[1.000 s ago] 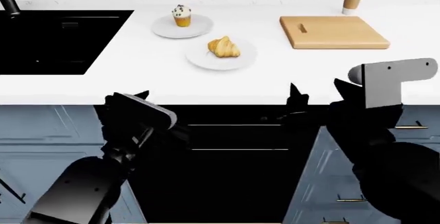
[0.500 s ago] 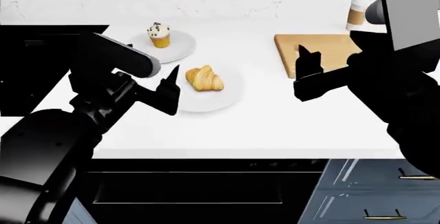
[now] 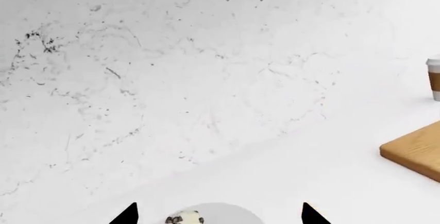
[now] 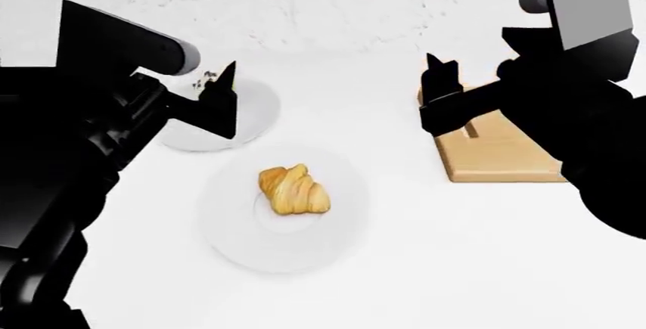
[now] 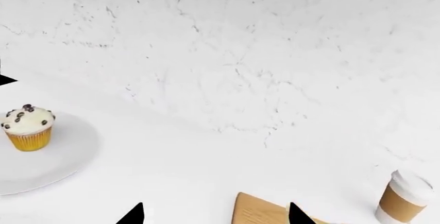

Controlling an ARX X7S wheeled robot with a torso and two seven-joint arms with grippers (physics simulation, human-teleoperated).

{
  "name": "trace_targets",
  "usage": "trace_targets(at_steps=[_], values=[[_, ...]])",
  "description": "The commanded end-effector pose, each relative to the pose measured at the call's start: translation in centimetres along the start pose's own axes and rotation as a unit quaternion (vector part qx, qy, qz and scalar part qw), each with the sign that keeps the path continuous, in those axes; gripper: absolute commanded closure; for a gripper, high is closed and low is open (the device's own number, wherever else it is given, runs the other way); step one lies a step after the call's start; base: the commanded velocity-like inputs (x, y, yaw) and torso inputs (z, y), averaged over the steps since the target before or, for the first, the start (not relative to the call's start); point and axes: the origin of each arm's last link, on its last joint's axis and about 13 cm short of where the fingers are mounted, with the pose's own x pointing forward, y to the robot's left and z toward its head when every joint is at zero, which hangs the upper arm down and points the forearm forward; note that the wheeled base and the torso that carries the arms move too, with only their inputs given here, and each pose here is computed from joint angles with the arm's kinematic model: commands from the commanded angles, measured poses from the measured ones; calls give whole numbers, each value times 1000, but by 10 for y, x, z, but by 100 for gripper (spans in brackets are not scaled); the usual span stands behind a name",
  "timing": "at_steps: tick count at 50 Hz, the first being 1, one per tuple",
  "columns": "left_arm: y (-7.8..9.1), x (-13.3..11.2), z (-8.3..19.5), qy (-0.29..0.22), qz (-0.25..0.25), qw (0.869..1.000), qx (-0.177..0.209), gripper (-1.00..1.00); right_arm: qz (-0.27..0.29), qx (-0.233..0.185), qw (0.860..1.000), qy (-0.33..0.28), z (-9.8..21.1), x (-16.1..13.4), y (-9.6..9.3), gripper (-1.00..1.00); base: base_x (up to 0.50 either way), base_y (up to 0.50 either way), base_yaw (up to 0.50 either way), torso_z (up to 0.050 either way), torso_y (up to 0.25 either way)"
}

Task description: From the different types of pastries on the counter, select a croissant and place it on the cutting board. Then retrieve a jar of jam from the cabinet and place it alongside the croissant on the cutting board.

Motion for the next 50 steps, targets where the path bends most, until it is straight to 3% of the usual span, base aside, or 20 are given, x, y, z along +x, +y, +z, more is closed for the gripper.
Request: trace_targets(at_steps=[1,5,8,10,13,20,26,35,50], values=[[2,-3,3,-2,2,1000,-3,-100,-4,-3,1000,0,-3,-2,0,-100,0,0,0,0,0],[2,-6,5,-5,3,1000,-4,-100,17,-14,1000,12,-6,-2,4,-100,0,0,0,0,0],[3,-8,6,-8,3,1000,-6,-100,84,4,996,32,-9,-3,11,-100,0,0,0,0,0],[4,-9,6,-9,4,1000,-8,-100,128,-9,991,43,-10,-4,16,-100,0,0,0,0,0],[6,-11,5,-10,8,1000,-13,-100,197,-44,977,69,-12,-8,21,-100,0,0,0,0,0],[12,-16,1,-10,21,1000,-19,-100,331,-66,934,116,-19,-5,38,-100,0,0,0,0,0],[14,-17,-1,-9,28,999,-25,-100,369,-75,917,134,-23,-4,44,-100,0,0,0,0,0],[16,-17,-4,-8,31,999,-27,-100,392,-86,906,135,-19,-2,47,-100,0,0,0,0,0],[20,-15,-5,-8,36,999,-25,-100,396,-83,904,135,-17,7,47,-100,0,0,0,0,0]])
